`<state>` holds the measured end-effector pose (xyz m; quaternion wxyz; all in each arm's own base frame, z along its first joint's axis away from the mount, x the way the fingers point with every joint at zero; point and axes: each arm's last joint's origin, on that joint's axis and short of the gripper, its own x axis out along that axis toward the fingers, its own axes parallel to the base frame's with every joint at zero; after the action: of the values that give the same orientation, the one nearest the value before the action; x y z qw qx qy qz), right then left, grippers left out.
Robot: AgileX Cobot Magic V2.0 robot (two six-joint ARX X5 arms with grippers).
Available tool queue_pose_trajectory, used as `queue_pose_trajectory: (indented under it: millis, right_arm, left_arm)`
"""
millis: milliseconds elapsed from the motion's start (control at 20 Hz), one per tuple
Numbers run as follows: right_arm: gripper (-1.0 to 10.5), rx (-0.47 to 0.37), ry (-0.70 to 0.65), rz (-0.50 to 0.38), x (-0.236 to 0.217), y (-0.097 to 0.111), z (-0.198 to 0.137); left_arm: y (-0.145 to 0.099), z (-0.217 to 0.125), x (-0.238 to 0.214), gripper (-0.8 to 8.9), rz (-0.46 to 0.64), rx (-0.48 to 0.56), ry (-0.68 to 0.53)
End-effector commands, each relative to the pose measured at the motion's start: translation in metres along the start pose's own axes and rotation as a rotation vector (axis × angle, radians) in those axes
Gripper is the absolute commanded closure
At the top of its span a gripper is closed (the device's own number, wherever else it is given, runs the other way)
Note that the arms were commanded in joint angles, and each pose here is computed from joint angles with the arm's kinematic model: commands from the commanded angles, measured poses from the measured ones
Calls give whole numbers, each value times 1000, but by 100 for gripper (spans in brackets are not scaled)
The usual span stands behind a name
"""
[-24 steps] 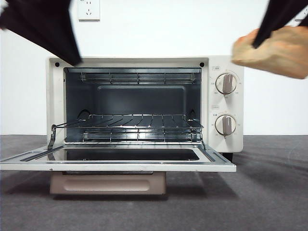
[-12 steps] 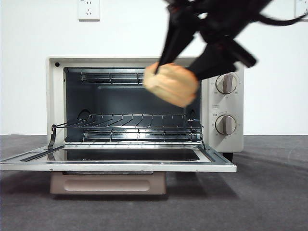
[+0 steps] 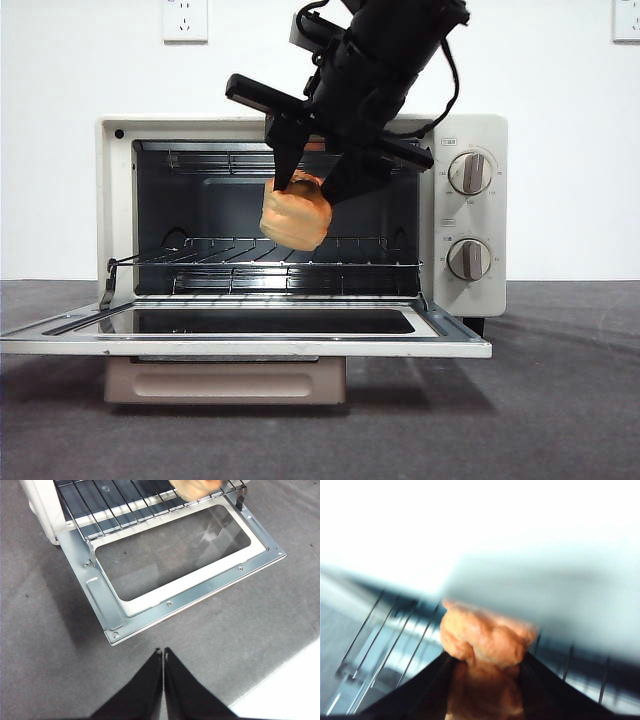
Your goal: The left arm flap open the oven, the right arm pick bread and place it into oven, the left arm flap close the oven
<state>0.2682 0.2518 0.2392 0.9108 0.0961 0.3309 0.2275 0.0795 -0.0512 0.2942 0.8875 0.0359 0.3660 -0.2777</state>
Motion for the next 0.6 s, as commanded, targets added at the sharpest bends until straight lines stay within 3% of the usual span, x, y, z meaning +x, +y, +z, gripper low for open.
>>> queue_pose_trajectory:
  millis: [50,250,600]
  right_arm:
    - [770,11,-13,-37,11,-1,0]
    - [697,11,-9,-76,16,-5,-2]
    - [587,12,-11,-70,16,-5,-2]
  left_arm:
    - [0,2,-1,803,-1,4,-4]
    - [0,0,-1,803,0,3,7]
    - [0,0,-1,803,0,3,7]
